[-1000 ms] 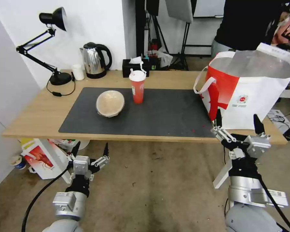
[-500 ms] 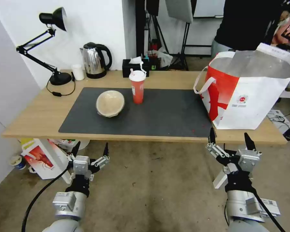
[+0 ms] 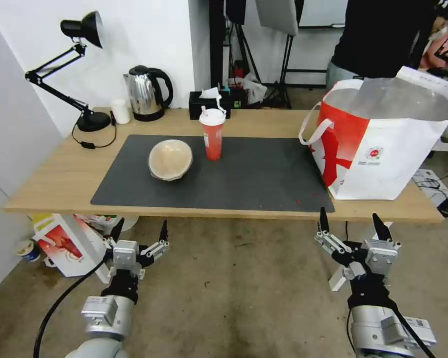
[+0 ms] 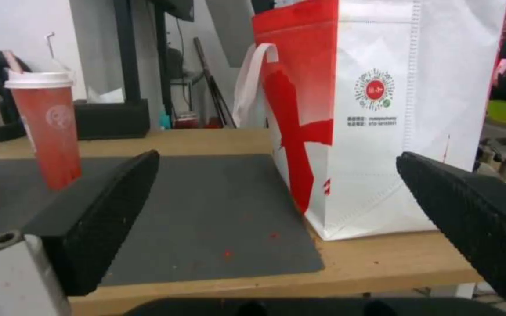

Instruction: Pick up the trash from the table and place it into the takeout bag.

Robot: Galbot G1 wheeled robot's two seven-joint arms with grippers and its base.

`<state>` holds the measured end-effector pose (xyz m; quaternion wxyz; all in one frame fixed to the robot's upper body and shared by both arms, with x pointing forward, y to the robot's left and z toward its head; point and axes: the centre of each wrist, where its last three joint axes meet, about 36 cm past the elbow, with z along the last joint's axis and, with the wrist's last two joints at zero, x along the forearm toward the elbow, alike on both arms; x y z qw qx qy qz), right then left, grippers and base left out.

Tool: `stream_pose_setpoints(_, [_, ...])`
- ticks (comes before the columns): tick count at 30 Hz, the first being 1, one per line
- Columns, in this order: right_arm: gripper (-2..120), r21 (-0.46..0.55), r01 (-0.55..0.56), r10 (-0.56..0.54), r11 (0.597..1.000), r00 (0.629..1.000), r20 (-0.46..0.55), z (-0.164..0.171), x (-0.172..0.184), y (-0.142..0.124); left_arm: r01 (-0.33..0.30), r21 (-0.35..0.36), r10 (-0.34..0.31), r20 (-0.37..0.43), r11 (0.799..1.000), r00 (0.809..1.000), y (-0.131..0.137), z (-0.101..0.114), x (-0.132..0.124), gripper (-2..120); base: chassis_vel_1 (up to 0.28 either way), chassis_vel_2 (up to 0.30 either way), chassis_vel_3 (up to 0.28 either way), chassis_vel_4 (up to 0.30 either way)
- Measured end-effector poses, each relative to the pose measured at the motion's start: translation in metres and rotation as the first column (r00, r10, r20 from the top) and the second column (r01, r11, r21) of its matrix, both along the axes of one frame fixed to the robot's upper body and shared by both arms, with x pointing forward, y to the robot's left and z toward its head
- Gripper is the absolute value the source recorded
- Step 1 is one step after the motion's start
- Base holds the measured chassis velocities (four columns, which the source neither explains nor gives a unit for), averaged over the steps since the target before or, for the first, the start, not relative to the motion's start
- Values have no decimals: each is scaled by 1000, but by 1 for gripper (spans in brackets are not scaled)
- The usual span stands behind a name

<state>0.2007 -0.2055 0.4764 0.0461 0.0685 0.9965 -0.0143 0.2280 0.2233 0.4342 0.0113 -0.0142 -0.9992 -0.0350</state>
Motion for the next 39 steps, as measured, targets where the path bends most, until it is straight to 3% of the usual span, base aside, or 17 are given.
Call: stream_pose_setpoints(39, [100,-80,-45,41,996,998,-49,-12,-11,-5,0,0,0,0,1000,1000,0,0,0,100,0,0,0,0])
